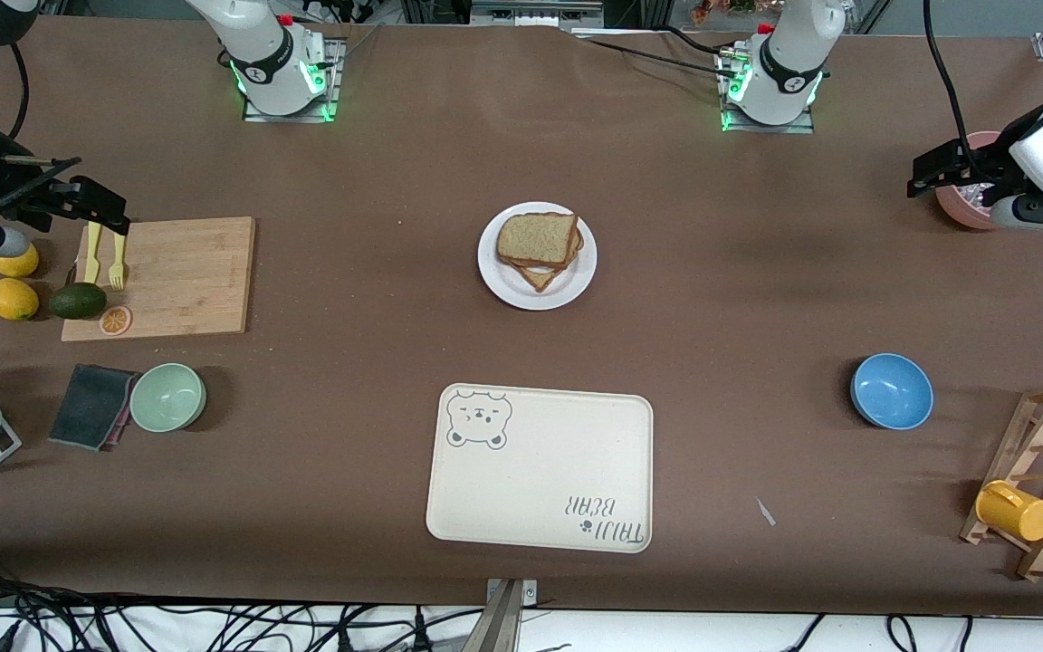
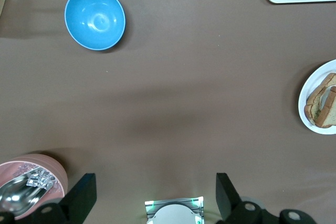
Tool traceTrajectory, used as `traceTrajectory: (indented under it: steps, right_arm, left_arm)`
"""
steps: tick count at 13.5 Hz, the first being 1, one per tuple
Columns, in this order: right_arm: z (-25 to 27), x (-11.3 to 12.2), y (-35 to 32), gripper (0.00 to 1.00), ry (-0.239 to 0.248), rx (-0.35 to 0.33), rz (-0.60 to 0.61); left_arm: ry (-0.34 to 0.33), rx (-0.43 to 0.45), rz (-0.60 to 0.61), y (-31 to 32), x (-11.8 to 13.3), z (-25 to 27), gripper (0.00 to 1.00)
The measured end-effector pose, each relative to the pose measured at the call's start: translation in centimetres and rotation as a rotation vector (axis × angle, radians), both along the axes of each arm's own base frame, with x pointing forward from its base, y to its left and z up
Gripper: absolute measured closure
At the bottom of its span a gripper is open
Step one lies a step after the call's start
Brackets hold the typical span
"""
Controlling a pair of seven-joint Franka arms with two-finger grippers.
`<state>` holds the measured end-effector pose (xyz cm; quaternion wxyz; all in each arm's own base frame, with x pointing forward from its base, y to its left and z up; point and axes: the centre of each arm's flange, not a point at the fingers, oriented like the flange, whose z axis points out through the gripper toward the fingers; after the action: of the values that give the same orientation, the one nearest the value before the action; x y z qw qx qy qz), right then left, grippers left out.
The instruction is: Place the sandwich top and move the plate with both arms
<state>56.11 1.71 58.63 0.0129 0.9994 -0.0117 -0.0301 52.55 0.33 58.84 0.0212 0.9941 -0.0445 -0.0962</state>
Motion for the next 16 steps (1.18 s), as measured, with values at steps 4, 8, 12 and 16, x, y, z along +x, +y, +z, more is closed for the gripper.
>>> traceTrajectory:
  steps: [4, 8, 12, 16]
  right_arm:
    - [-0.71, 0.33, -0.41, 0.0, 0.011, 0.0, -0.005]
    - [-0.99, 0.49, -0.21, 0.0, 0.014, 0.001, -0.001]
    - [-1.0, 0.48, 0.25, 0.0, 0.014, 0.001, 0.007]
    - [-1.0, 0.48, 0.26, 0.0, 0.014, 0.001, 0.007]
  left_arm:
    - [0.0, 0.0, 0.0, 0.0, 0.0, 0.0, 0.0]
    - [0.0, 0.0, 0.0, 0.0, 0.0, 0.0, 0.0]
    - [0.0, 0.0, 0.0, 0.0, 0.0, 0.0, 0.0]
    - [0.0, 0.0, 0.0, 0.0, 0.0, 0.0, 0.0]
